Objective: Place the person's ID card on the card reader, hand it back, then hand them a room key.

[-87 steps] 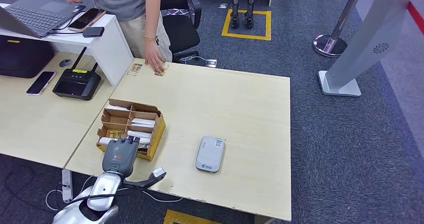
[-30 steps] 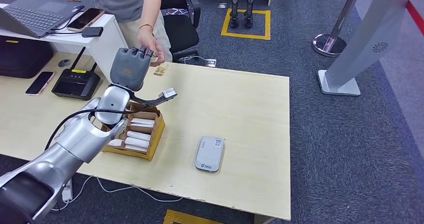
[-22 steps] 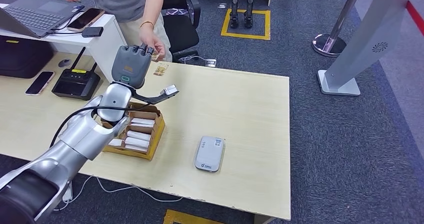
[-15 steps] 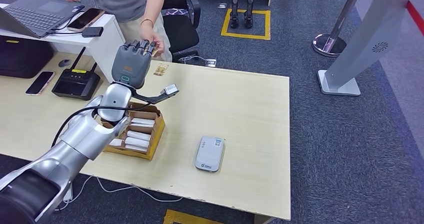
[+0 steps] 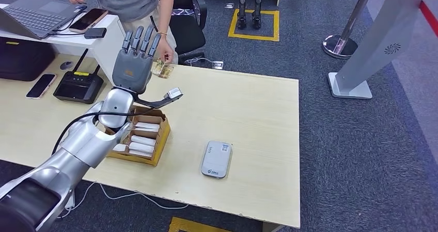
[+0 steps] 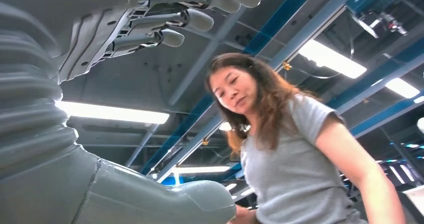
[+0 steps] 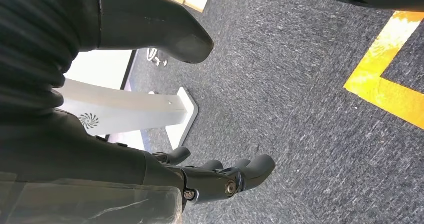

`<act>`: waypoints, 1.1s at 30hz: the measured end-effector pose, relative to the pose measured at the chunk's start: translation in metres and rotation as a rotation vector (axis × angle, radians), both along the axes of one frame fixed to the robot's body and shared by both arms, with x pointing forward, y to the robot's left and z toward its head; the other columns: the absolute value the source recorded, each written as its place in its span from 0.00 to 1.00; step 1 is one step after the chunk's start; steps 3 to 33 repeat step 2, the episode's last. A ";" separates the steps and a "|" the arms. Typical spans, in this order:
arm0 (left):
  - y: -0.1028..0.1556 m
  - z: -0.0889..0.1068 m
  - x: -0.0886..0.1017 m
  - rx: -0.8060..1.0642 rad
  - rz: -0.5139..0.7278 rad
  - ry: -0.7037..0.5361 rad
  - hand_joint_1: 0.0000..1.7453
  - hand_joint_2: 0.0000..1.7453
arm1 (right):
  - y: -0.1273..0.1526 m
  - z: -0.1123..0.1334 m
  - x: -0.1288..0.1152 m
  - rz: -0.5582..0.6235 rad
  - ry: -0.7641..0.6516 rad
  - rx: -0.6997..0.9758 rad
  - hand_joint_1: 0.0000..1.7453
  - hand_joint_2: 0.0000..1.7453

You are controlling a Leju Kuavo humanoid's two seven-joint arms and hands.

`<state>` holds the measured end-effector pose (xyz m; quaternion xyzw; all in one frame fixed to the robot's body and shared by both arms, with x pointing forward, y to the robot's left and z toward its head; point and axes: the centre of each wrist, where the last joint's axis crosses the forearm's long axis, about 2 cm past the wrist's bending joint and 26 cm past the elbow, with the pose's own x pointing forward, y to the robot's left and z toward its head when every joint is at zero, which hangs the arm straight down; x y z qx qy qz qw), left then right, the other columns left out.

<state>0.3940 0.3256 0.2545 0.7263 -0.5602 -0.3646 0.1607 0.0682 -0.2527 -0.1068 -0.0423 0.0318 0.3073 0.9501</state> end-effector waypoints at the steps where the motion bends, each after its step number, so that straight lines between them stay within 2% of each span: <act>1: 0.003 -0.002 -0.003 -0.004 0.009 -0.004 0.00 1.00 | 0.000 0.000 0.000 -0.003 0.000 0.000 0.00 1.00; 33: 0.005 -0.002 -0.004 -0.006 0.014 -0.006 0.00 1.00 | 0.000 0.000 -0.001 -0.005 0.000 0.000 0.00 1.00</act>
